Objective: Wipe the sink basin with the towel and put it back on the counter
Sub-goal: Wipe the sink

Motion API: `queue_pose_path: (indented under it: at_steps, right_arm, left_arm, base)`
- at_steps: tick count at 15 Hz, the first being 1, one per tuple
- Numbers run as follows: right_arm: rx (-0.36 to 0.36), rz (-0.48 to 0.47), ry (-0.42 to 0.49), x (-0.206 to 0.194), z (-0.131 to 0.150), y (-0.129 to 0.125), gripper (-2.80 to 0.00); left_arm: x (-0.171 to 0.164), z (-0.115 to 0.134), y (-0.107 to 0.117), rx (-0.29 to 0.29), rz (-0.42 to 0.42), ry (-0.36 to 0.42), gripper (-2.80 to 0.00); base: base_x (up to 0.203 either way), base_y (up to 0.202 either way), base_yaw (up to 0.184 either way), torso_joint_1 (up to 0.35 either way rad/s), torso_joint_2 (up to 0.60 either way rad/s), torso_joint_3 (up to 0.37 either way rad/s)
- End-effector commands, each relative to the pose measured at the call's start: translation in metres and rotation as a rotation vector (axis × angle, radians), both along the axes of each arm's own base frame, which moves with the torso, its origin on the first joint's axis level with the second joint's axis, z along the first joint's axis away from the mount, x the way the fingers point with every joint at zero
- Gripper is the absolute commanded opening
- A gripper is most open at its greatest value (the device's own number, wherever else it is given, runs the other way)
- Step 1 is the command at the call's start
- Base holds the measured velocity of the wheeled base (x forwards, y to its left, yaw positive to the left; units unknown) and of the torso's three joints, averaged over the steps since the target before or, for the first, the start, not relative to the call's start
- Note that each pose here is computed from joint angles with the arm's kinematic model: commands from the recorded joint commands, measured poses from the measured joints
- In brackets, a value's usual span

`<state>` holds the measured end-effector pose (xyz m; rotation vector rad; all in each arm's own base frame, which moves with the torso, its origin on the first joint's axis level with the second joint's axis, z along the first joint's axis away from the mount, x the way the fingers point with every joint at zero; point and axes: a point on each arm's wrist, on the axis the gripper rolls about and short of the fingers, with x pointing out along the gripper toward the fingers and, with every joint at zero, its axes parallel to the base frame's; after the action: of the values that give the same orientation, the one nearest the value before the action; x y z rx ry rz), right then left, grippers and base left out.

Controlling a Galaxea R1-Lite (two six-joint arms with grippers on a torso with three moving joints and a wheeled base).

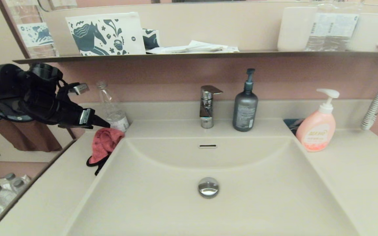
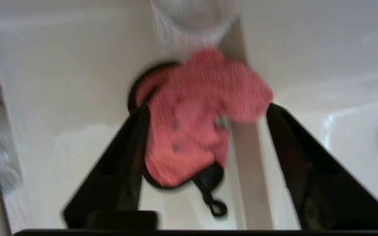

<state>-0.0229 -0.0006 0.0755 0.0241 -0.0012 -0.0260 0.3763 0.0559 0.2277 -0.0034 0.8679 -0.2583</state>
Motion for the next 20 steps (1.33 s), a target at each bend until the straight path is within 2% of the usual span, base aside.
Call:
queue_pose_path:
  at_steps: [1, 2, 3, 4, 7, 10, 12, 17, 20]
  right_arm:
    - [0.000, 0.000, 0.001, 0.000, 0.000, 0.000, -2.80]
    - [0.000, 0.000, 0.001, 0.000, 0.000, 0.000, -2.80]
    - [0.000, 0.000, 0.001, 0.000, 0.000, 0.000, -2.80]
    - [0.000, 0.000, 0.001, 0.000, 0.000, 0.000, -2.80]
    - [0.000, 0.000, 0.001, 0.000, 0.000, 0.000, -2.80]
    - [0.000, 0.000, 0.001, 0.000, 0.000, 0.000, -2.80]
    - [0.000, 0.000, 0.001, 0.000, 0.000, 0.000, -2.80]
    - [0.000, 0.000, 0.001, 0.000, 0.000, 0.000, -2.80]
    - [0.000, 0.000, 0.001, 0.000, 0.000, 0.000, -2.80]
  left_arm:
    - [-0.018, 0.010, -0.002, -0.006, 0.003, 0.022, 0.00]
    - [-0.027, 0.012, -0.003, -0.010, 0.006, 0.040, 0.00]
    - [-0.035, 0.010, -0.004, -0.015, 0.006, 0.062, -1.52]
    - [-0.043, 0.009, -0.005, -0.017, 0.005, 0.078, -2.80]
    - [-0.056, 0.011, -0.007, -0.029, 0.002, 0.084, -2.80]
    - [-0.087, 0.019, -0.018, -0.099, -0.041, 0.080, -2.80]
    - [-0.114, 0.025, -0.031, -0.148, -0.074, 0.073, -2.80]
    - [-0.188, 0.048, -0.066, -0.216, -0.145, 0.014, -2.80]
    - [-0.233, 0.053, -0.095, -0.283, -0.259, 0.018, -2.80]
  base:
    - [0.000, 0.000, 0.000, 0.000, 0.00, 0.000]
    - [0.000, 0.000, 0.000, 0.000, 0.00, 0.000]
    - [0.000, 0.000, 0.000, 0.000, 0.00, 0.000]
    - [0.000, 0.000, 0.000, 0.000, 0.00, 0.000]
    - [0.000, 0.000, 0.000, 0.000, 0.00, 0.000]
    - [0.000, 0.000, 0.000, 0.000, 0.00, 0.000]
    - [0.000, 0.000, 0.000, 0.000, 0.00, 0.000]
    - [0.000, 0.000, 0.000, 0.000, 0.00, 0.000]
    - [0.000, 0.000, 0.000, 0.000, 0.00, 0.000]
